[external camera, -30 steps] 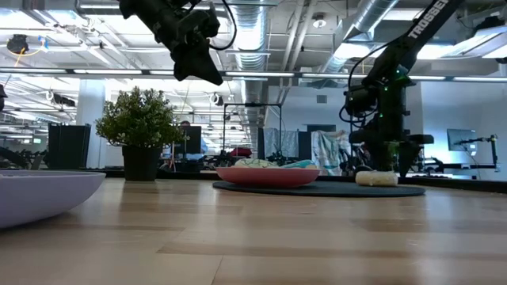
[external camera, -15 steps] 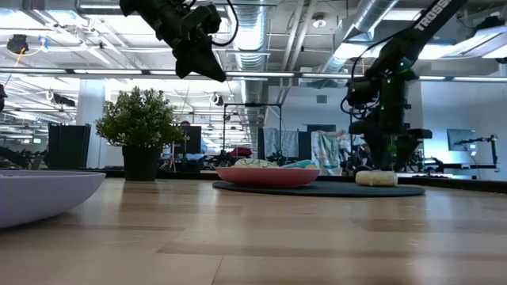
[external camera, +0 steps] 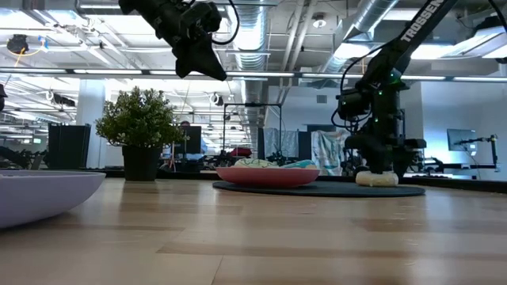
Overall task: Pick & Place donuts
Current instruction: Put the big white donut on the pink plate, then put the big blue donut on the pink plate
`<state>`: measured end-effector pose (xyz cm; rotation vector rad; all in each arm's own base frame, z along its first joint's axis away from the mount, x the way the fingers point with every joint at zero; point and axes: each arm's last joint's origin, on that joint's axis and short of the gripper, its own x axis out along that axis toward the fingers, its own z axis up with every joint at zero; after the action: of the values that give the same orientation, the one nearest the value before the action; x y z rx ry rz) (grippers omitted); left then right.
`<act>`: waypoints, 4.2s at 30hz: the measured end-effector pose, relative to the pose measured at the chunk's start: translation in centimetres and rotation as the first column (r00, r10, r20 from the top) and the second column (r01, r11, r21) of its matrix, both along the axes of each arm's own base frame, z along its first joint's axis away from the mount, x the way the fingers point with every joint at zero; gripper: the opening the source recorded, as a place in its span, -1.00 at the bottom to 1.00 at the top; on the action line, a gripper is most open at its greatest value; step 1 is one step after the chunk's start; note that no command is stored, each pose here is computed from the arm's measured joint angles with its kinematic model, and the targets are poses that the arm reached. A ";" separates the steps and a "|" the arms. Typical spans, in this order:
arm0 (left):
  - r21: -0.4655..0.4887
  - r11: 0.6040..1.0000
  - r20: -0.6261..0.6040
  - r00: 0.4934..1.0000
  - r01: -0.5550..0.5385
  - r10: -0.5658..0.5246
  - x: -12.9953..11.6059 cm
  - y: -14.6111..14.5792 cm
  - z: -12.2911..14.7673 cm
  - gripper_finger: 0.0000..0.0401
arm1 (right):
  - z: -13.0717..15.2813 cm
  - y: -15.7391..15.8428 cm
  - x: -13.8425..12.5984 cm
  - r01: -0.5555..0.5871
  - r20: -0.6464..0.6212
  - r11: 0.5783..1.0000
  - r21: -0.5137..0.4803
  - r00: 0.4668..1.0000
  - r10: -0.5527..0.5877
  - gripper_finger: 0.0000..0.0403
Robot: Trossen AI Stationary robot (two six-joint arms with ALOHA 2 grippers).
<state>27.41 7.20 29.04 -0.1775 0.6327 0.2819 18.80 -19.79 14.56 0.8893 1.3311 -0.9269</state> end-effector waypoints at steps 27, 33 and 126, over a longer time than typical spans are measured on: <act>-0.028 1.000 0.008 1.000 -0.014 0.014 0.1 -0.4 0.0 -1.00 | 3.9 0.7 -1.2 0.018 0.102 0.997 -0.074 0.995 -0.011 -0.34; -0.024 1.000 0.038 0.999 -0.003 0.004 0.4 -0.7 0.2 -1.00 | 6.8 2.0 -0.6 -0.002 0.332 0.995 -0.100 0.943 0.036 -0.34; -0.084 0.995 0.301 0.954 0.048 -0.020 1.9 -10.0 2.4 -1.00 | 12.6 25.9 -6.3 -0.339 0.271 0.936 -0.094 0.896 0.352 0.28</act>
<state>29.29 -2.77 31.43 -0.2905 0.3467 0.1874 12.49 6.12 27.17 0.6905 1.1643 -0.5258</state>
